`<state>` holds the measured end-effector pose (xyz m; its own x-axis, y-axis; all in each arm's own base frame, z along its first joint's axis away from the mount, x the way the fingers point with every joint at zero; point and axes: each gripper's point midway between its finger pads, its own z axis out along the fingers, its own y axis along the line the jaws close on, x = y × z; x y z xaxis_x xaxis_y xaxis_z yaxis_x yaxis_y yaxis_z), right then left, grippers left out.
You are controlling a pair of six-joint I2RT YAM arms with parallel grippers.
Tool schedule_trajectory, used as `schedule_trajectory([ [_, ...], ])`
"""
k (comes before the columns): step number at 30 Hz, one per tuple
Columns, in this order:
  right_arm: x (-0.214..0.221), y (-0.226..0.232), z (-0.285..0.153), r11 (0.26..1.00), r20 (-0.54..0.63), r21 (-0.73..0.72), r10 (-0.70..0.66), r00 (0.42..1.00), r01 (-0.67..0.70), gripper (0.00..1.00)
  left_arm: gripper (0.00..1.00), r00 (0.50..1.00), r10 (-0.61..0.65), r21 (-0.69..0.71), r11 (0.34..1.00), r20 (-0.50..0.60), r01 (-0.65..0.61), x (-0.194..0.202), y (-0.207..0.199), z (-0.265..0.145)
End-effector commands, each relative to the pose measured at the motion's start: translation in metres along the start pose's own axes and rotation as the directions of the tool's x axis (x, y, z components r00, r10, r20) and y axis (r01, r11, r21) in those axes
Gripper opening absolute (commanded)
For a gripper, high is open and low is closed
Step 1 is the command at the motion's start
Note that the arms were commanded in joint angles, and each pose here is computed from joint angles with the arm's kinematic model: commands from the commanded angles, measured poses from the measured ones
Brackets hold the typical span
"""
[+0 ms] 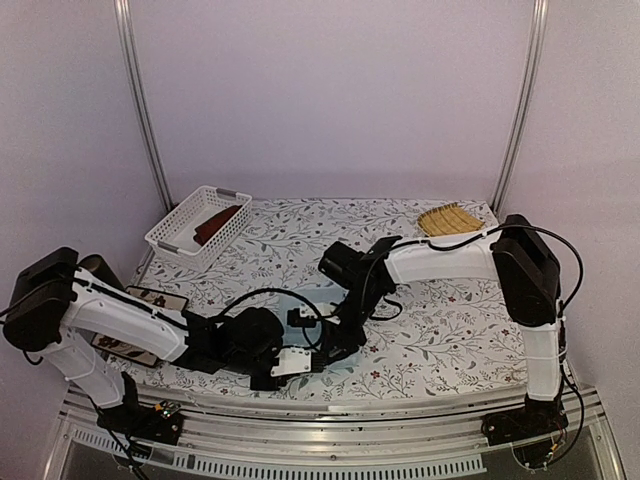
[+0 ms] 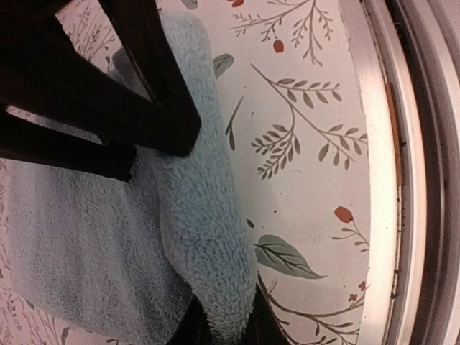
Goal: Roll the towels
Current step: Roll the towel at the center of the board.
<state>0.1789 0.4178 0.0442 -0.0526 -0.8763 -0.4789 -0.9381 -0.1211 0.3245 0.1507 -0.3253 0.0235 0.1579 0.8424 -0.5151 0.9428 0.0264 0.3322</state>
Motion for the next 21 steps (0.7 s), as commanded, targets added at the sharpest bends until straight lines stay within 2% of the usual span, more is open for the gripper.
schedule_trajectory([
  [1,-0.014,-0.002,-0.041,0.994,0.051,0.105,-0.041,0.998,0.035,0.40,0.12,0.997,-0.071,0.166,0.983,-0.020,0.073,0.006,-0.016,-0.002],
  [5,-0.013,-0.007,-0.059,0.988,0.091,0.151,-0.030,0.995,0.016,0.51,0.13,0.994,-0.102,0.237,0.966,-0.033,0.107,0.007,-0.018,-0.002],
  [12,-0.003,-0.015,-0.089,0.959,0.134,0.283,-0.034,0.990,-0.005,0.50,0.11,0.981,-0.186,0.346,0.918,-0.062,0.196,0.007,-0.016,0.000],
  [21,0.022,-0.021,-0.128,0.820,0.158,0.572,-0.112,0.981,0.001,0.49,0.09,0.937,-0.340,0.441,0.832,-0.075,0.337,0.005,0.011,-0.003],
])
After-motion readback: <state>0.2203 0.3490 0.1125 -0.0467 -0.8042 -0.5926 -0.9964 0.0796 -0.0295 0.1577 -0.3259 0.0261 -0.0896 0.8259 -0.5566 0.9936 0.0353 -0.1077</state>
